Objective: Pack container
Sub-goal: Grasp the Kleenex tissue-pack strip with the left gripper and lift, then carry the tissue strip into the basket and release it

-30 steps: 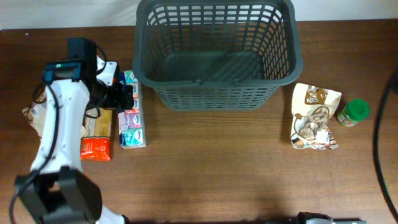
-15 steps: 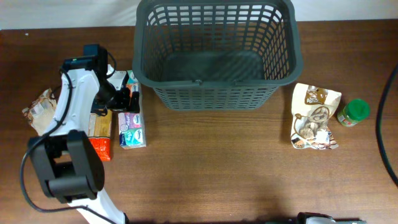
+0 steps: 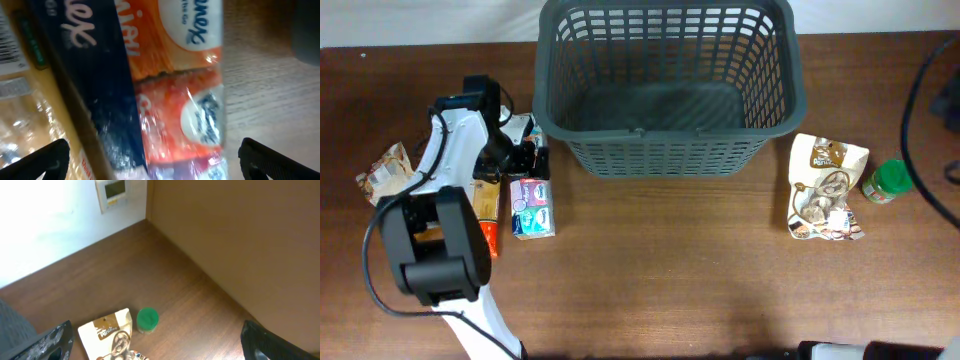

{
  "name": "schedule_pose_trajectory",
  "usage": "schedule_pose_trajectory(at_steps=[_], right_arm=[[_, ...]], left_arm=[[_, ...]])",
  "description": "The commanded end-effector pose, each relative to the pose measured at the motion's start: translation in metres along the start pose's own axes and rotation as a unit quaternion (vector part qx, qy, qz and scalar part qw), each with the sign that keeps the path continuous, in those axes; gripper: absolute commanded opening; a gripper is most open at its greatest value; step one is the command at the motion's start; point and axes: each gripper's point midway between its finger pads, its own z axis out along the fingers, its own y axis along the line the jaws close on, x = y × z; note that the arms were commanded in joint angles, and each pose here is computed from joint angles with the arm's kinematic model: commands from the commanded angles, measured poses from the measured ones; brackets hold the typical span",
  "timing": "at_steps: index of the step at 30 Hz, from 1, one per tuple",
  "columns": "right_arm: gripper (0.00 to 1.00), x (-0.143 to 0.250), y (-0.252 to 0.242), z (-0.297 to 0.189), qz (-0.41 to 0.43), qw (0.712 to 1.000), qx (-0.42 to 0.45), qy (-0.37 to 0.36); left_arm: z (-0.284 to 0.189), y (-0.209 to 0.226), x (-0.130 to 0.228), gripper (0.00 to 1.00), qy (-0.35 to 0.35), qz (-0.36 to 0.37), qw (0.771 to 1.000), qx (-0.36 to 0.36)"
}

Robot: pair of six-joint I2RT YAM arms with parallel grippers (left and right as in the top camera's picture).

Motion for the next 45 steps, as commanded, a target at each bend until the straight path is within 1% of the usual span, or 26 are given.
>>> schedule_pose_trajectory(at_steps=[1, 5, 7, 9, 10, 11, 12, 13, 14, 15, 16, 21, 25, 28, 30, 31, 32, 34, 37, 39, 41, 43, 45], right_arm=[[0.99, 0.001, 0.007, 0.015, -0.006, 1.0, 0.014, 0.011], [0.99, 0.003, 0.015, 0.028, -0.016, 0.999, 0.019, 0.026], [0.99, 0.005, 0.018, 0.034, -0.02, 0.999, 0.02, 0.032], [0.99, 0.006, 0.021, 0.038, -0.023, 0.999, 0.022, 0.037], [0.99, 0.006, 0.022, 0.039, -0.024, 0.999, 0.022, 0.038], [0.99, 0.006, 0.022, 0.04, -0.024, 0.999, 0.022, 0.039], [0.99, 0.007, 0.023, 0.041, -0.025, 0.999, 0.022, 0.04], [0.99, 0.007, 0.023, 0.041, -0.025, 0.999, 0.022, 0.04], [0.99, 0.007, 0.023, 0.041, -0.025, 0.999, 0.022, 0.04], [0.99, 0.007, 0.023, 0.041, -0.025, 0.999, 0.022, 0.04], [0.99, 0.007, 0.023, 0.041, -0.025, 0.999, 0.022, 0.04], [0.99, 0.007, 0.023, 0.041, -0.025, 0.999, 0.022, 0.04], [0.99, 0.007, 0.023, 0.041, -0.025, 0.999, 0.022, 0.04], [0.99, 0.007, 0.023, 0.041, -0.025, 0.999, 0.022, 0.04], [0.99, 0.007, 0.023, 0.041, -0.025, 0.999, 0.023, 0.04], [0.99, 0.007, 0.023, 0.042, -0.025, 0.999, 0.023, 0.041], [0.99, 0.007, 0.023, 0.042, -0.025, 0.999, 0.023, 0.041], [0.99, 0.007, 0.023, 0.042, -0.026, 0.999, 0.023, 0.041], [0.99, 0.007, 0.023, 0.042, -0.025, 0.999, 0.023, 0.041], [0.99, 0.007, 0.023, 0.042, -0.026, 0.999, 0.023, 0.041], [0.99, 0.007, 0.023, 0.042, -0.025, 0.999, 0.023, 0.041], [0.99, 0.007, 0.023, 0.042, -0.025, 0.999, 0.023, 0.041], [0.99, 0.007, 0.023, 0.042, -0.025, 0.999, 0.023, 0.041]], left_arm=[[0.02, -0.004, 0.0, 1.0, 0.019, 0.011, 1.0, 0.013], [0.04, -0.011, 0.002, 0.96, 0.039, 0.022, 0.999, 0.017], [0.048, -0.015, 0.004, 0.91, 0.049, 0.027, 0.998, 0.018], [0.052, -0.02, 0.005, 0.79, 0.055, 0.032, 0.998, 0.019], [0.055, -0.021, 0.004, 0.7, 0.056, 0.035, 0.998, 0.019], [0.056, -0.022, 0.003, 0.56, 0.055, 0.037, 0.998, 0.017], [0.056, -0.022, 0.003, 0.45, 0.055, 0.038, 0.998, 0.014], [0.056, -0.022, 0.002, 0.31, 0.053, 0.039, 0.998, 0.013], [0.057, -0.022, 0.001, 0.22, 0.052, 0.038, 0.998, 0.013], [0.057, -0.022, 0.001, 0.09, 0.052, 0.037, 0.998, 0.013], [0.056, -0.02, 0.002, 0.02, 0.052, 0.032, 0.998, 0.011], [0.05, -0.007, 0.002, 0.02, 0.056, 0.009, 0.998, -0.005], [0.021, 0.009, -0.013, 0.02, 0.037, -0.014, 0.999, -0.024], [-0.019, 0.021, -0.033, 0.02, 0.008, -0.023, 0.999, -0.04], [-0.056, 0.027, -0.05, 0.02, -0.027, -0.027, 0.998, -0.048], [-0.087, 0.03, -0.063, 0.02, -0.06, -0.028, 0.996, -0.055], [-0.097, 0.03, -0.067, 0.02, -0.071, -0.028, 0.995, -0.057], [-0.152, 0.028, -0.086, 0.02, -0.14, -0.023, 0.988, -0.069], [-0.217, 0.019, -0.106, 0.02, -0.234, -0.009, 0.969, -0.084], [-0.261, 0.006, -0.115, 0.02, -0.298, 0.023, 0.95, -0.095], [-0.293, -0.015, -0.118, 0.02, -0.344, 0.087, 0.93, -0.098], [-0.329, -0.048, -0.117, 0.02, -0.393, 0.178, 0.896, -0.103], [-0.348, -0.072, -0.114, 0.02, -0.419, 0.236, 0.869, -0.116]])
